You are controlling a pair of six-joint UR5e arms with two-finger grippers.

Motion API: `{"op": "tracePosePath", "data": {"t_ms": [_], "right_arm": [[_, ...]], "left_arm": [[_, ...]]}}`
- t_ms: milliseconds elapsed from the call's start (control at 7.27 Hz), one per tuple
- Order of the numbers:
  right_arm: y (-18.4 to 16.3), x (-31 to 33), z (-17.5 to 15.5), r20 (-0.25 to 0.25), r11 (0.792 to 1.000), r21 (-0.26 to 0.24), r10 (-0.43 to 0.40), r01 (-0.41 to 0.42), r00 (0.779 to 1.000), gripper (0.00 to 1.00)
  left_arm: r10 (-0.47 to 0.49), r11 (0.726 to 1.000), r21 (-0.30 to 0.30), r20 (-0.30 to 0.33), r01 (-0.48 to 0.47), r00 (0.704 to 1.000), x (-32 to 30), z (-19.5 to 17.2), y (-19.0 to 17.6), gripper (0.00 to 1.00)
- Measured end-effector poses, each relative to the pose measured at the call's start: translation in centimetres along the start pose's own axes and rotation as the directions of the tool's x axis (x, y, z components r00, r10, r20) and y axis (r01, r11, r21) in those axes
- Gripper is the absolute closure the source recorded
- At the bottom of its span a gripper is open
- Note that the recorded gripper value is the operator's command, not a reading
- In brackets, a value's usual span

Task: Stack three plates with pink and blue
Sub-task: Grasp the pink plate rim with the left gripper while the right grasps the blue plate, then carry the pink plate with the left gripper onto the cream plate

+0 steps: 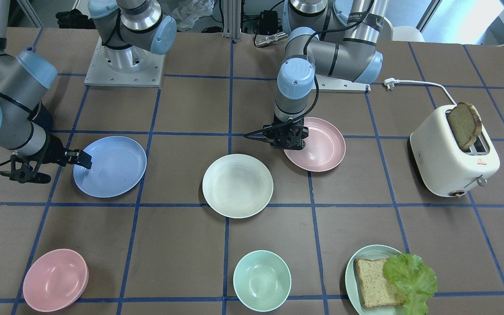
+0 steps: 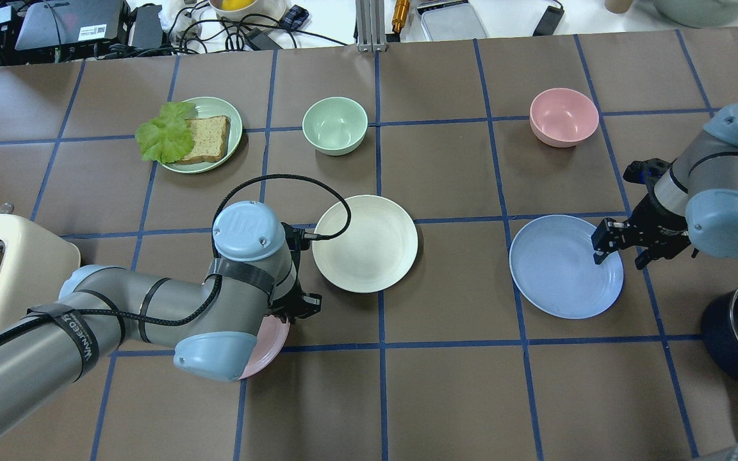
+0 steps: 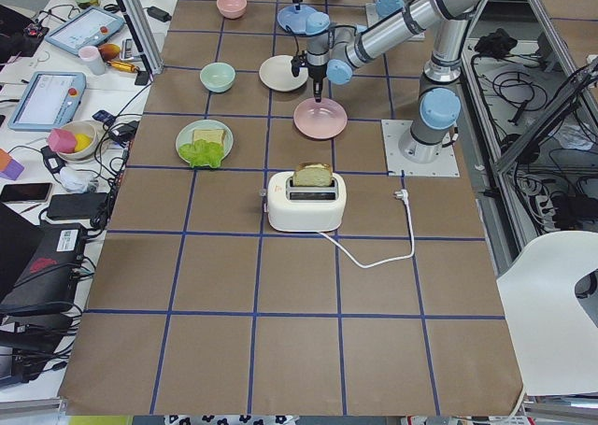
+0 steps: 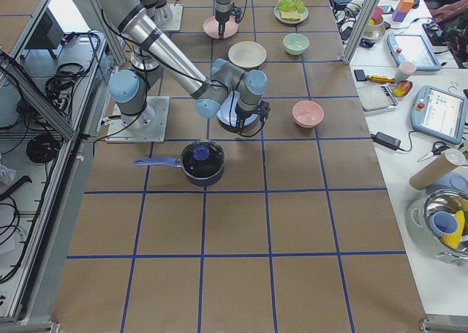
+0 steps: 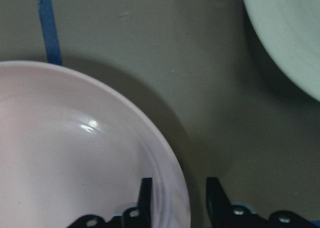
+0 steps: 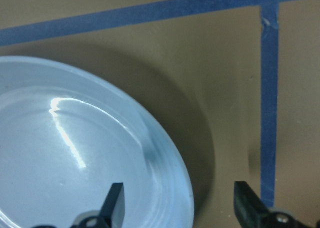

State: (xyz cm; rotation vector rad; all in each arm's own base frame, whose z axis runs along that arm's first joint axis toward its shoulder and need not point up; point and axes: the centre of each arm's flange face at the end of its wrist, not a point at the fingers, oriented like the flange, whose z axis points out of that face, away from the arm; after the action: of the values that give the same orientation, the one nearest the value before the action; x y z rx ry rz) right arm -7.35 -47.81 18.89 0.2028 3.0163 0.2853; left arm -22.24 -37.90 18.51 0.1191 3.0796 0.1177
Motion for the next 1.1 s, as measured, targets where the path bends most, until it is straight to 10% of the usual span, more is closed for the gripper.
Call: {"op": "tracePosePath", "data": {"t_ms": [412, 1100], "right_arm": [[-0.1, 0.0, -0.1, -0.001, 1.000, 0.001, 0.009, -0.009, 1.000, 1.00], [-1.1, 0.2, -2.0, -0.004, 1.000, 0.029, 0.002, -0.002, 1.000, 1.00]], "left_arm": [[-0.003, 0.998, 0.063, 0.006, 0.002, 1.000, -0.1, -2.0, -1.0, 1.00], [-0.042, 0.986, 0.160, -0.016, 0.044, 0.999, 4.3, -12.0, -11.1, 1.00]]}}
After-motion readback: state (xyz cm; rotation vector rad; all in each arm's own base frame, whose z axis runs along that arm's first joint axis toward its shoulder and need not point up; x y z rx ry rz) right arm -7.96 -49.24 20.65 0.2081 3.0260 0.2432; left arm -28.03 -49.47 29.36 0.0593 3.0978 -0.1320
